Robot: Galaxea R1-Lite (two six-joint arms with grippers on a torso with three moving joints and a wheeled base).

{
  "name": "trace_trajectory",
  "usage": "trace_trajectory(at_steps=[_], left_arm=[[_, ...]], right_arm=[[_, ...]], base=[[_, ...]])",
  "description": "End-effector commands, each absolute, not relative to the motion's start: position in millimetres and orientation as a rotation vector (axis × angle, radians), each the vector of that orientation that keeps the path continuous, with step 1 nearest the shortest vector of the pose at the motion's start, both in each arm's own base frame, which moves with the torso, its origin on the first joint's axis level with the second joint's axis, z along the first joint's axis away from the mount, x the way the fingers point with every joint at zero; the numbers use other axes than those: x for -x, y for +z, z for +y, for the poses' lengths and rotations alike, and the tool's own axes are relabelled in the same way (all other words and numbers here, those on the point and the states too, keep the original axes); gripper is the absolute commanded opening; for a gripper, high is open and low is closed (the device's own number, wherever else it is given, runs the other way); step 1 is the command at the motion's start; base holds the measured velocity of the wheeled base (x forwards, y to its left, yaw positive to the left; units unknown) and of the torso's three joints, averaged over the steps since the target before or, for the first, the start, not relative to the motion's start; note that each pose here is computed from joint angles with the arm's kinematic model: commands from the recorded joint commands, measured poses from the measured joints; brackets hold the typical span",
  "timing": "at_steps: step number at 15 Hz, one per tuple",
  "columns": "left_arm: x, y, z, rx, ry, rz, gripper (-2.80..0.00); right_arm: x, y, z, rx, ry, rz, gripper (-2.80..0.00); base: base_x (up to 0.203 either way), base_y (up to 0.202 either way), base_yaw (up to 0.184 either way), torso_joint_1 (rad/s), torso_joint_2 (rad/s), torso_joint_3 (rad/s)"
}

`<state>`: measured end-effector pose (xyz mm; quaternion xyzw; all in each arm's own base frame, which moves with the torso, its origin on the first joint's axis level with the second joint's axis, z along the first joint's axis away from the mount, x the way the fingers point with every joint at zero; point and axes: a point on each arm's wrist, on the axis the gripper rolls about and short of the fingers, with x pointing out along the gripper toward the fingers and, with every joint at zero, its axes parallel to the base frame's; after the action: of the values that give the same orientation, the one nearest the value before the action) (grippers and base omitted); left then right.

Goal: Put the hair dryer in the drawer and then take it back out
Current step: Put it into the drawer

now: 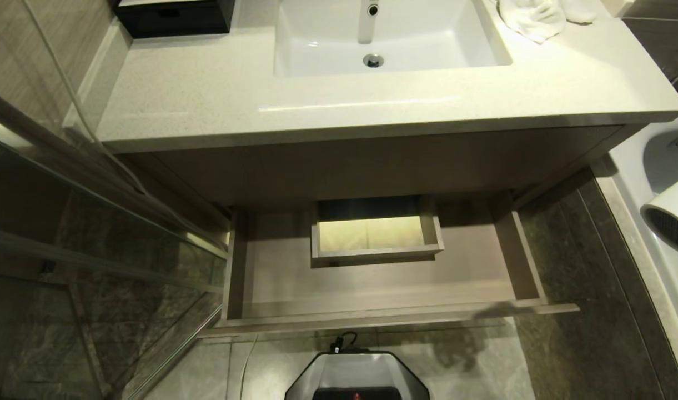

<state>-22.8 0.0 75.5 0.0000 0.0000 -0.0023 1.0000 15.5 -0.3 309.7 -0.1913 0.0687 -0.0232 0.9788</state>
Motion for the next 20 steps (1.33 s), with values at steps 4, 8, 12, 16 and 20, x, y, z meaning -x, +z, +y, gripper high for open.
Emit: trace_trajectory(at_steps=[4, 8, 12, 16, 20], left_arm=[[22.8, 75.5, 0.0, 0.000, -0.005, 0.000, -2.80], [22.8, 75.5, 0.0, 0.000, -0.005, 0.000, -2.80], [22.8, 75.5, 0.0, 0.000, -0.005, 0.000, -2.80], [22.7, 75.2, 0.0, 0.000, -0.005, 0.001, -2.80], [22.8, 75.5, 0.0, 0.000, -0.005, 0.000, -2.80]], right_arm=[[-14.0, 309.7, -0.1, 0.391, -0.051, 0.135, -2.80], [-10.7, 307.3, 0.5, 0.390, -0.051, 0.131, -2.80], [-9.4, 305.8, 0.8, 0.390, -0.050, 0.130, -2.80], [-6.4, 302.6, 1.3, 0.389, -0.051, 0.129, -2.80], [-8.2, 303.1, 1.0, 0.393, -0.056, 0.102, -2.80]], base=[[0.000, 0.000, 0.000, -0.215, 0.13, -0.068], [0.000, 0.000, 0.000, -0.166, 0.30, 0.123], [0.000, 0.000, 0.000, -0.163, 0.31, 0.143], [0.000, 0.000, 0.000, -0.166, 0.31, 0.145], [0.000, 0.000, 0.000, -0.179, 0.33, 0.150]])
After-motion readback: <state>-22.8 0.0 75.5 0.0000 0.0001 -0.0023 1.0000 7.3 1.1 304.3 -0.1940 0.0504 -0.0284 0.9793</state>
